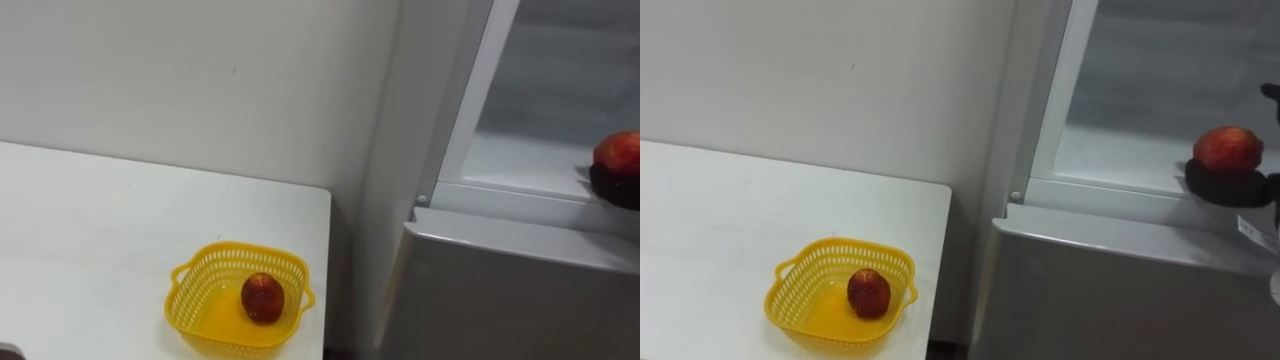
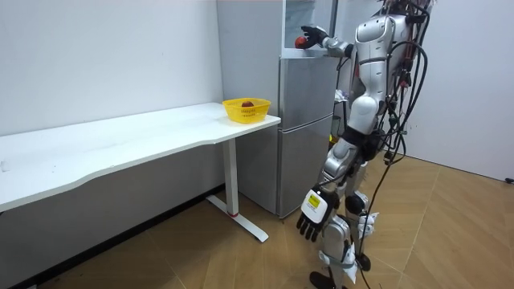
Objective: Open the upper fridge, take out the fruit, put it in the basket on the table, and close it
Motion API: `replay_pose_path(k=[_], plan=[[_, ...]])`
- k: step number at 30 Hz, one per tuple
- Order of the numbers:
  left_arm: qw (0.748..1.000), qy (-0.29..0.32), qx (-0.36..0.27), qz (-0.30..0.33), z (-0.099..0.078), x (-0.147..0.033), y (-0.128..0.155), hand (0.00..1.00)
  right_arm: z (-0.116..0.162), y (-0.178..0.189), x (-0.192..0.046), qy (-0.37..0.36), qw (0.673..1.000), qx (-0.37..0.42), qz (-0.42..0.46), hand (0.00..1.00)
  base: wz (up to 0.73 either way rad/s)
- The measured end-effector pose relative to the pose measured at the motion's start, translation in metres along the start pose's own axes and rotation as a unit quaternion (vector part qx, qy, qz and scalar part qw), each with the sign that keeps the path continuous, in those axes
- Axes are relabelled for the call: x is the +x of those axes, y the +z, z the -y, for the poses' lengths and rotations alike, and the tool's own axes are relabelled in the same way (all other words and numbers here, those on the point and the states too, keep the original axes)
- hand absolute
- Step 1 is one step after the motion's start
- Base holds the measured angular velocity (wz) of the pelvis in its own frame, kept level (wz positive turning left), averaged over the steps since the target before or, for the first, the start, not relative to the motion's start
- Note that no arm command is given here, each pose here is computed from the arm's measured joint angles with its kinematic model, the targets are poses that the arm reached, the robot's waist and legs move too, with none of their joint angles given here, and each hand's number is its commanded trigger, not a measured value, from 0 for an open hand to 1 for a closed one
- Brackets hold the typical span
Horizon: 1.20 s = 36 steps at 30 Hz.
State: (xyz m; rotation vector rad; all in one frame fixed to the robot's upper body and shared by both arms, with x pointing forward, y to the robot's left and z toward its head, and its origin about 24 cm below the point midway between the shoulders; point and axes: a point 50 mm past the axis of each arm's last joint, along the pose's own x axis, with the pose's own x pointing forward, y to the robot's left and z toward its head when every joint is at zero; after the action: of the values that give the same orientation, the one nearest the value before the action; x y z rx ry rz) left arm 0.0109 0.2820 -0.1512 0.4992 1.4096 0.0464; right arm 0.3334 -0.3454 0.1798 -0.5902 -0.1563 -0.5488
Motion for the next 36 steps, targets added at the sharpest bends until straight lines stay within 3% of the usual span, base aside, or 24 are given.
replay_pose_path(k=[11, 22, 24, 36], plan=[[1.000, 0.012, -0.006, -0.015, -0.001, -0.002, -0.011, 0.00, 0.000, -0.012, 0.007, 0.066, 0.994, 0.057, -0.058, 0.00, 0.01], [1.000, 0.015, -0.007, -0.002, -0.005, 0.000, 0.000, 0.00, 0.003, -0.014, 0.008, 0.091, 0.991, 0.075, -0.068, 0.01, -0.01], [1.000, 0.016, -0.007, 0.001, -0.005, 0.000, 0.002, 0.00, 0.006, -0.014, 0.009, 0.095, 0.991, 0.067, -0.067, 0.97, 0.00], [1.000, 0.017, -0.007, 0.003, -0.007, 0.000, 0.003, 0.00, 0.012, -0.012, 0.010, 0.097, 0.992, 0.045, -0.061, 1.00, 0.00]])
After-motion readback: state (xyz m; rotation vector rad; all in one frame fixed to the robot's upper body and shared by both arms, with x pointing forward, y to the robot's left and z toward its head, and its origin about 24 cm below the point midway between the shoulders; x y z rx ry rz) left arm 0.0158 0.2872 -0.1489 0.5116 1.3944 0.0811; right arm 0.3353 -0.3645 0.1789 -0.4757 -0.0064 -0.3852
